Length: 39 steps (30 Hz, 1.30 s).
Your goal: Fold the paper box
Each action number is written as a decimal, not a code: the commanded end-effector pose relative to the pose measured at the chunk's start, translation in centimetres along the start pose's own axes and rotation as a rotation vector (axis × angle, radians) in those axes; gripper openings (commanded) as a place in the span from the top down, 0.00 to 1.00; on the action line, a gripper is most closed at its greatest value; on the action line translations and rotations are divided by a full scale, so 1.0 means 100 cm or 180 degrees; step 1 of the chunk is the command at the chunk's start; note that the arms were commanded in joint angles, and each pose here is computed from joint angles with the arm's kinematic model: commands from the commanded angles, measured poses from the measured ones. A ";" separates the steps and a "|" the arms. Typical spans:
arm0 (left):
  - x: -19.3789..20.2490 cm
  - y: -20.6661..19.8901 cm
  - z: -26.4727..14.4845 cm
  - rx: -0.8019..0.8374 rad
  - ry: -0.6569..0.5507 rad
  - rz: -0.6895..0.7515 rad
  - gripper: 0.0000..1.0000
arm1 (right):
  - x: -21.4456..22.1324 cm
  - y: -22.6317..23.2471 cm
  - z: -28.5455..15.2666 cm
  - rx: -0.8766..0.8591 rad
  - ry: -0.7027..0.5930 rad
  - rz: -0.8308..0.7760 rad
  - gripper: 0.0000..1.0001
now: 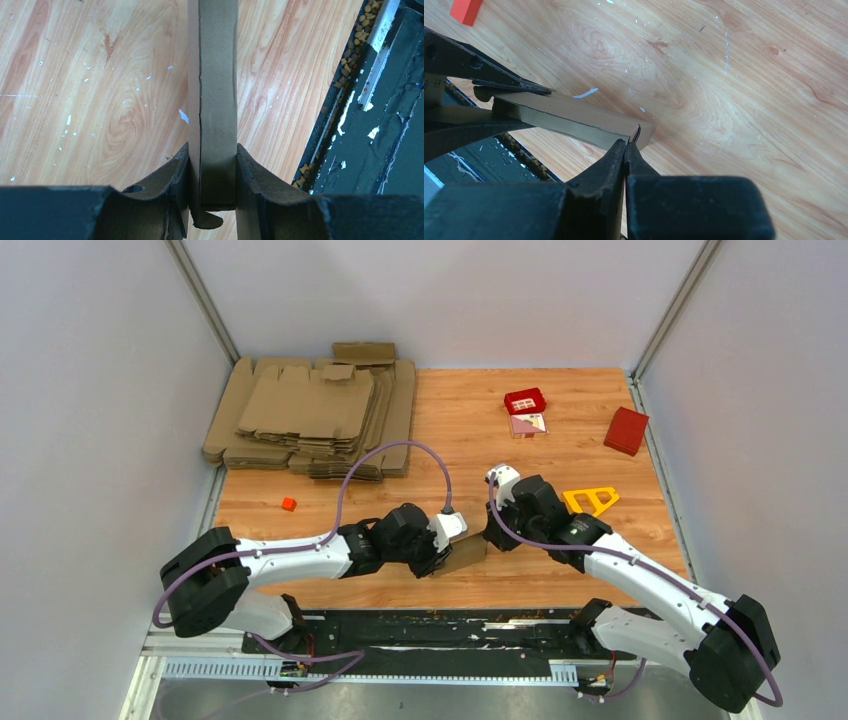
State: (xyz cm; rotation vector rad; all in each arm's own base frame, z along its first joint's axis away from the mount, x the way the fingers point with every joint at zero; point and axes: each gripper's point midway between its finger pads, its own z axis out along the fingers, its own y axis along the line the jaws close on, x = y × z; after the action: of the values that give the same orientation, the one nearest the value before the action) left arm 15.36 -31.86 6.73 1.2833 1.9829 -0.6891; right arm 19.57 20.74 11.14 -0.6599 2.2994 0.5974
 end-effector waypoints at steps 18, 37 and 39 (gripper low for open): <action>-0.007 0.002 0.001 -0.0057 0.0025 0.0064 0.81 | 0.007 -0.007 0.003 0.0085 0.0096 -0.0163 0.98; -0.007 0.002 0.001 -0.0062 0.0046 0.0074 0.81 | -0.062 0.005 -0.033 0.0126 -0.0626 0.0040 0.54; -0.007 0.002 0.001 -0.0067 0.0046 0.0073 0.81 | -0.069 0.006 -0.027 0.0122 -0.0658 0.0070 0.54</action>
State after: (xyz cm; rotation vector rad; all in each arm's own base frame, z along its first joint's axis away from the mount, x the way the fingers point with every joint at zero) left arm 15.49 -32.06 6.84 1.2909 1.9861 -0.6716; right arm 20.22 20.43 15.56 -0.6051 2.2076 0.5920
